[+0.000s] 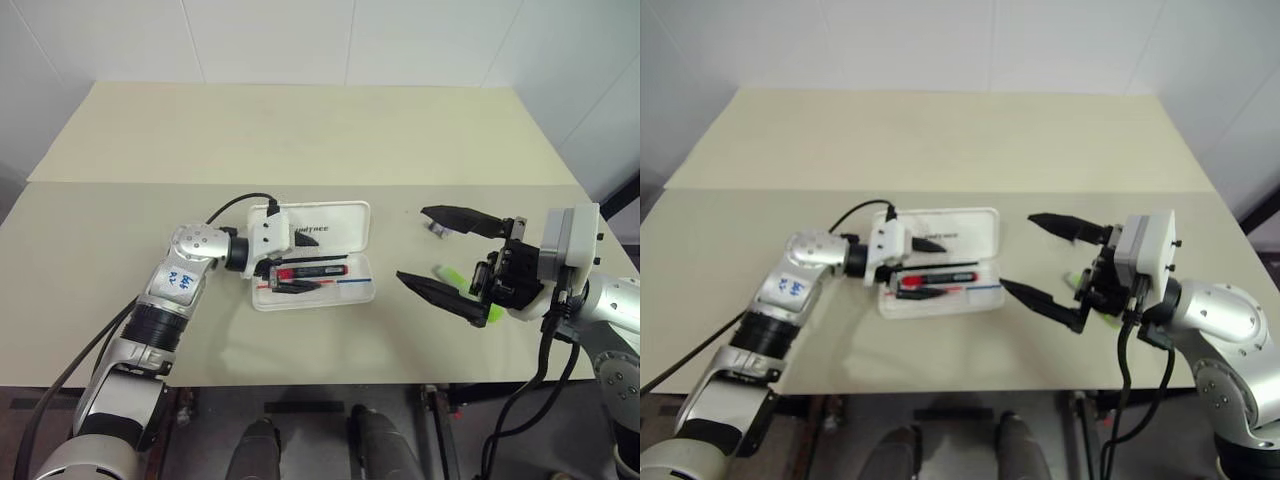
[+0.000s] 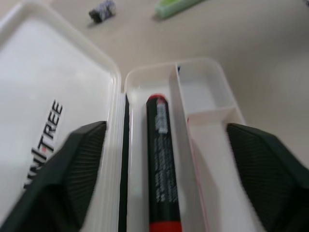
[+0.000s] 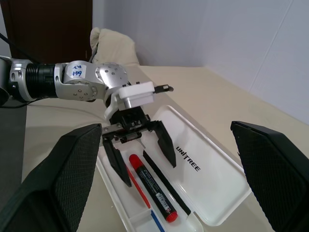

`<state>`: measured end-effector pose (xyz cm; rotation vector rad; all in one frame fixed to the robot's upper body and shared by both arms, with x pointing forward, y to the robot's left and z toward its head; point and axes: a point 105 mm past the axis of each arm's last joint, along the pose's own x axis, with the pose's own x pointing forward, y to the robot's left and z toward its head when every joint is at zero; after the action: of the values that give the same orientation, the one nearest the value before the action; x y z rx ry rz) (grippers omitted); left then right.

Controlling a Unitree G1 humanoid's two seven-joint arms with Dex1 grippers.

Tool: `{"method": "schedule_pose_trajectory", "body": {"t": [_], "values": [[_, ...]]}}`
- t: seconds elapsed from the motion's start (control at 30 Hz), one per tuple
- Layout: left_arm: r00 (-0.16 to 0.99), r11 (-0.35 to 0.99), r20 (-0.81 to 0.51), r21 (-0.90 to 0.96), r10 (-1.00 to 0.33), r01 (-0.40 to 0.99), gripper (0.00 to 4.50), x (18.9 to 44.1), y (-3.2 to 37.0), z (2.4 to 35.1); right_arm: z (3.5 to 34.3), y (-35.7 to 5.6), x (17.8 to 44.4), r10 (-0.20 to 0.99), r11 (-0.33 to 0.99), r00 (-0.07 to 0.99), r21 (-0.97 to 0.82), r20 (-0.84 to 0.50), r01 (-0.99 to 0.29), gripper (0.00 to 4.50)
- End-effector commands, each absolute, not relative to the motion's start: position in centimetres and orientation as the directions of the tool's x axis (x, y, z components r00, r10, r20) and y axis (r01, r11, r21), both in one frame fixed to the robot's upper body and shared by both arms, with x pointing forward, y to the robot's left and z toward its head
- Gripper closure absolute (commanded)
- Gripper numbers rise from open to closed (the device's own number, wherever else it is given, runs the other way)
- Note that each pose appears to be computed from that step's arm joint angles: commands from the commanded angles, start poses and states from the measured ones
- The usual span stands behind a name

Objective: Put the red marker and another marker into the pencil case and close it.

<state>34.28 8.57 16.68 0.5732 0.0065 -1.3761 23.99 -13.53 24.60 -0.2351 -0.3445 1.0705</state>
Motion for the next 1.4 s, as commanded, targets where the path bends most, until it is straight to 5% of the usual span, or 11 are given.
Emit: {"method": "schedule_pose_trajectory", "body": {"t": [0.03,0.4,1.03,1.13,1.4], "values": [[0.201,0.106,-0.219,0.382,-0.955,0.918,0.03,32.8,9.8,20.7,22.6,-17.6,26.0,0.774,0.63,0.616,-0.269,0.143,-0.729,0.0],[0.17,0.131,-0.109,0.298,-0.979,0.946,0.03,28.3,15.8,24.2,16.4,-23.7,27.0,0.632,0.758,0.772,-0.155,-0.068,-0.634,0.0],[0.326,0.258,-0.143,0.357,-0.935,0.898,0.03,29.2,20.5,23.6,8.9,-27.7,28.7,0.593,0.781,0.77,-0.067,-0.235,-0.621,0.0],[0.331,0.262,-0.141,0.362,-0.933,0.894,0.0,29.3,20.6,23.8,8.3,-27.8,28.3,0.608,0.77,0.756,-0.051,-0.243,-0.635,0.56],[0.335,0.264,-0.139,0.371,-0.932,0.89,0.0,29.6,20.7,23.8,8.9,-26.7,28.4,0.637,0.748,0.743,-0.065,-0.204,-0.66,3.35]]}}
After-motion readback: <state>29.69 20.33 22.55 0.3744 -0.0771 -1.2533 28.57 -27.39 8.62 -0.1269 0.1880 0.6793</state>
